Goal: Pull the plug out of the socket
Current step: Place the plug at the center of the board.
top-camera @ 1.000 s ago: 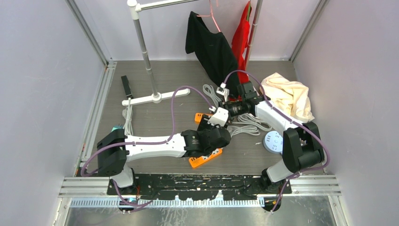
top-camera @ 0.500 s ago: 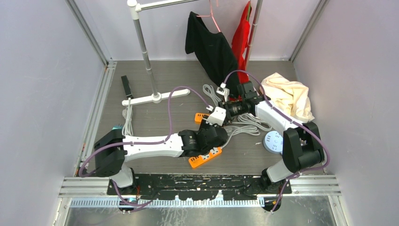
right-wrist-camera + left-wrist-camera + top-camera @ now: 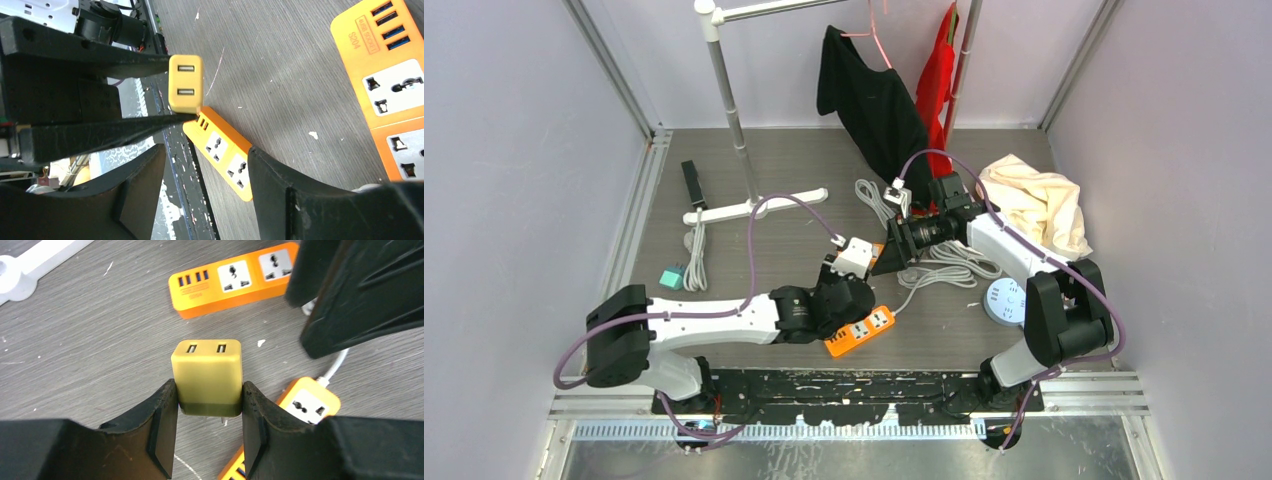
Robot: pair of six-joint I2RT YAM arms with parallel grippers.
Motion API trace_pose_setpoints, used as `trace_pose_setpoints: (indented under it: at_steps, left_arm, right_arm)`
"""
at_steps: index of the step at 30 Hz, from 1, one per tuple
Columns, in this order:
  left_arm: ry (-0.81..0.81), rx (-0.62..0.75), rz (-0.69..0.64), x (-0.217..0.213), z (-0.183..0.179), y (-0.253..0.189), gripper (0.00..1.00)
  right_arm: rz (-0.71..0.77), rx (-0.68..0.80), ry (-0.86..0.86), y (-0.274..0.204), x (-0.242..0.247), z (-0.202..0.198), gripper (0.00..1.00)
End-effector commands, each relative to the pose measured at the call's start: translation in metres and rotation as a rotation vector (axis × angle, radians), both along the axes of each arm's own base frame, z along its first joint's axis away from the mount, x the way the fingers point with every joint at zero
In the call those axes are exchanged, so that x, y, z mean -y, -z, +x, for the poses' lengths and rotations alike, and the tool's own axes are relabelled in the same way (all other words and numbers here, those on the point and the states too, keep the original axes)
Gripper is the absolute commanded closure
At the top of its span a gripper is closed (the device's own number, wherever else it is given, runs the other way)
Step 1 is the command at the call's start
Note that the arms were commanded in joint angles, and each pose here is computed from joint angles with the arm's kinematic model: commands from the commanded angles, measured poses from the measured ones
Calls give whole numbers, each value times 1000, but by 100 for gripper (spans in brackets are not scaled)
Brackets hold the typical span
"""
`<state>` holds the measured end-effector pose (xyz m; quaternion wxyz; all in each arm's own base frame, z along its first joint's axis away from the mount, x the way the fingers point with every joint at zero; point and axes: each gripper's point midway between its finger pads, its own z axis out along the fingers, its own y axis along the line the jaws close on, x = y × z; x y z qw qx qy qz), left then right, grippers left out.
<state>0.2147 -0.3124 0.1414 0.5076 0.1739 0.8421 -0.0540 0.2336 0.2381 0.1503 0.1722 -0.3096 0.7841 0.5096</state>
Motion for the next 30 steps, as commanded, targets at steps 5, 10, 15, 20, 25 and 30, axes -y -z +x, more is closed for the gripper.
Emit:
trace_pose_setpoints:
  at_steps: [5,10,15,20,25,30]
  left_arm:
    - [-142,39,27,-49,1,5,100]
    - [-251,27,52,-82,2,15,100]
    - [-354,-17,21,-114,5,25,100]
    - [-447,-70,-77,-144,8,33,100]
    - [-552,-106,-177,-178,9,40,100]
    - [-662,-147,-267,-209,7,50,100]
  right_arm:
    - [44,89,-15,-24,1,8,33]
    - [42,91,-12,-23,2,9,33]
    - [40,89,-14,-21,2,9,33]
    - [39,89,-12,-20,3,10,33]
    - [38,86,-12,-19,3,10,32]
    - [35,84,-11,-17,3,10,32]
